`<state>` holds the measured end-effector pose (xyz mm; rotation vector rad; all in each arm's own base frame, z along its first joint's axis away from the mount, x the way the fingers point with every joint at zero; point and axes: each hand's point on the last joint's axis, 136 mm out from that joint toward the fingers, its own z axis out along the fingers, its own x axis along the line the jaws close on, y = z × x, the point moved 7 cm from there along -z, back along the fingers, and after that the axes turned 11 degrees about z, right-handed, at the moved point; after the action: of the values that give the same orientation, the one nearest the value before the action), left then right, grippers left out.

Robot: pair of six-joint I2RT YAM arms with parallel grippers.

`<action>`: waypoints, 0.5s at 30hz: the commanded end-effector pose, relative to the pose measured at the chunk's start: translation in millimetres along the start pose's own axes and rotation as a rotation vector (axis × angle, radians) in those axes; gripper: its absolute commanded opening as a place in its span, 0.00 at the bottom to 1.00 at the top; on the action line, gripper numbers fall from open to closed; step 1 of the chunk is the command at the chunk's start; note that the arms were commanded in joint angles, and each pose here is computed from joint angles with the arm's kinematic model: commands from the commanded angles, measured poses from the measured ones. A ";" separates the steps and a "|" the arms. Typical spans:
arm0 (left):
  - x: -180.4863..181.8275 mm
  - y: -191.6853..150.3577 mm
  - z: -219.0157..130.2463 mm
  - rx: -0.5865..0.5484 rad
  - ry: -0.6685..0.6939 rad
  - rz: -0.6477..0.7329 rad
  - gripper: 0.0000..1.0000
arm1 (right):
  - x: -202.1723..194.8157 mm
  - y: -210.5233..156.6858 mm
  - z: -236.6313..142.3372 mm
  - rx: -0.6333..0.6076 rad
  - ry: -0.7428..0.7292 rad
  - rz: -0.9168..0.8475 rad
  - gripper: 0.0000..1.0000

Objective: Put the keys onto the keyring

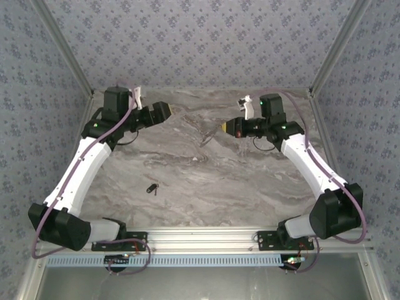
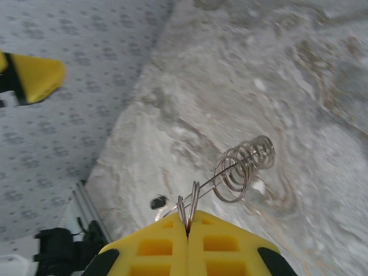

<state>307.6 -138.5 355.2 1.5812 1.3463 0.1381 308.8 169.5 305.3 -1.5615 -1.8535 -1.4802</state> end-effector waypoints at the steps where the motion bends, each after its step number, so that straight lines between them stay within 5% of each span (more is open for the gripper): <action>1: -30.4 15.7 -2.8 -0.022 -0.185 0.094 0.86 | 34.6 15.8 -12.5 -0.007 0.147 -0.050 0.00; 15: -83.6 22.6 22.2 0.057 -0.473 0.224 0.53 | 72.7 18.1 -1.5 0.047 0.287 -0.069 0.00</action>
<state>311.3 -206.6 380.6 1.6842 0.9510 -0.1181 302.0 199.1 352.8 -1.2770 -1.7747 -1.5565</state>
